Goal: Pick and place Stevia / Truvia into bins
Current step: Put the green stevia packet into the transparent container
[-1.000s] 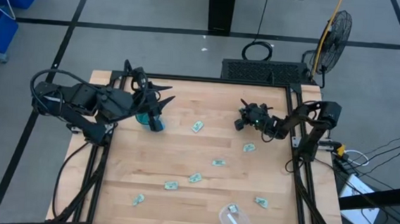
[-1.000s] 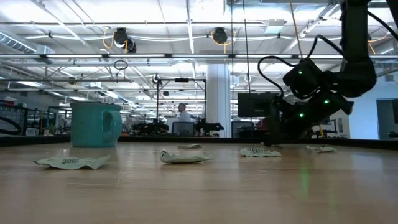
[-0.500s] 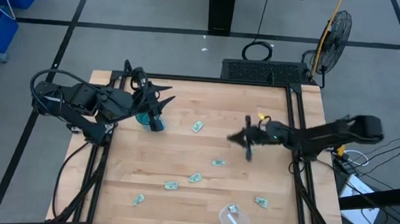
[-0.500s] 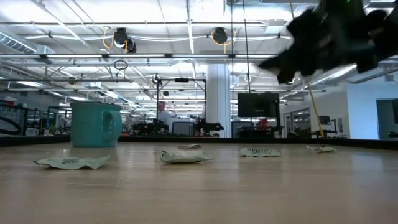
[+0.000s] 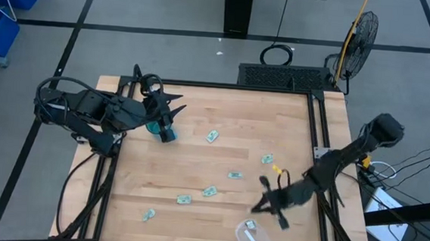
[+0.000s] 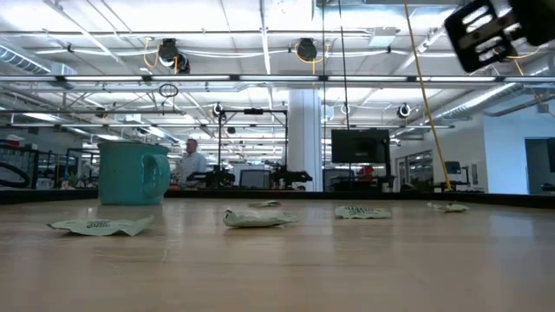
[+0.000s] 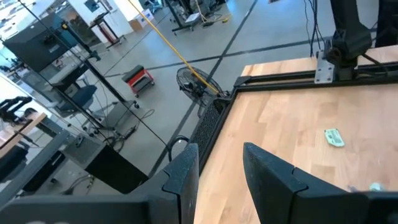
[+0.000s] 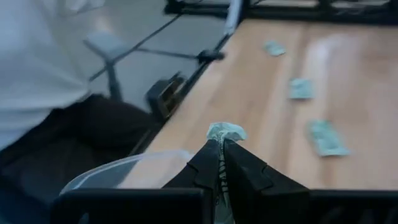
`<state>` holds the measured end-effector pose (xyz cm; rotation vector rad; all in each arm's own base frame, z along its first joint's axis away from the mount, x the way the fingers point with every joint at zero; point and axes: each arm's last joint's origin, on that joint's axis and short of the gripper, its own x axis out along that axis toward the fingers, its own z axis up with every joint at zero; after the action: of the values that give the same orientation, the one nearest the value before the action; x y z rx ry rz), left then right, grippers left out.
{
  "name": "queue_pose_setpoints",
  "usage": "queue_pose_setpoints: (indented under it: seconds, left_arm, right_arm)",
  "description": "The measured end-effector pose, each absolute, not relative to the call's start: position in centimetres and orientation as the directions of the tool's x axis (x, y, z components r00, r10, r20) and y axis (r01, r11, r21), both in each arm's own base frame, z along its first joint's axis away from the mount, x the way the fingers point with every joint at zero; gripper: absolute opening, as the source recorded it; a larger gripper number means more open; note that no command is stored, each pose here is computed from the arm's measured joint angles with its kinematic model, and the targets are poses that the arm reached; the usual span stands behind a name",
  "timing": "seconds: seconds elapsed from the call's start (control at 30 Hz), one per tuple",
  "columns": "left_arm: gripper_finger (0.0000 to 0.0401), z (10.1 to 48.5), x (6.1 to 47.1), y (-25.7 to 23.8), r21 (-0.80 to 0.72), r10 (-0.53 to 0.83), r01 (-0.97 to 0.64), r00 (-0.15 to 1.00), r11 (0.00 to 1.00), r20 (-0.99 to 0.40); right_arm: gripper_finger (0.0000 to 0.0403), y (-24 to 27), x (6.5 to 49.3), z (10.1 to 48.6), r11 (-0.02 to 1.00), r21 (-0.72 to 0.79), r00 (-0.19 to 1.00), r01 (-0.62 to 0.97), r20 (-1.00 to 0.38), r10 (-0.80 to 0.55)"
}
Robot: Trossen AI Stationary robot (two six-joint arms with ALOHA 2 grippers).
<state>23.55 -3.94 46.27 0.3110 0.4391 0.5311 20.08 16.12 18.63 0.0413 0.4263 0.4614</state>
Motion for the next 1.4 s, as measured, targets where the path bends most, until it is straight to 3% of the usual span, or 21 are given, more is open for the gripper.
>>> queue_pose_setpoints:
  seconds: [0.37,0.73,0.9,1.07,1.23,1.4]
  left_arm:
    - [0.0134,46.4,23.6,-3.9,0.386,0.546,-0.422,0.777,0.821,-0.313]
    - [0.0134,46.6,23.7,-4.0,0.334,0.544,-0.448,0.786,0.829,-0.295]
    - [0.0134,46.6,23.7,-4.0,0.323,0.537,-0.447,0.789,0.834,-0.297]
    - [0.0134,46.5,23.7,-4.0,0.325,0.532,-0.44,0.791,0.837,-0.301]
    - [0.0134,46.5,23.7,-4.1,0.324,0.519,-0.424,0.797,0.846,-0.309]
    - [0.0134,46.5,23.7,-4.0,0.324,0.519,-0.425,0.797,0.845,-0.309]
  right_arm:
    - [0.0023,20.9,20.7,14.8,0.869,0.151,0.704,-0.471,-0.529,0.474]
    - [0.0109,21.3,20.9,14.7,0.863,0.137,0.701,-0.486,-0.529,0.478]
    - [0.0127,20.7,20.3,16.7,0.86,0.093,0.72,-0.502,-0.505,0.475]
    - [0.0125,18.9,18.6,18.2,0.935,0.072,0.743,-0.348,-0.586,0.322]
    - [0.0124,17.5,16.7,17.0,0.984,0.107,0.628,-0.145,-0.758,0.175]
    - [0.0124,17.4,15.7,16.1,0.982,0.186,0.527,-0.022,-0.833,0.169]
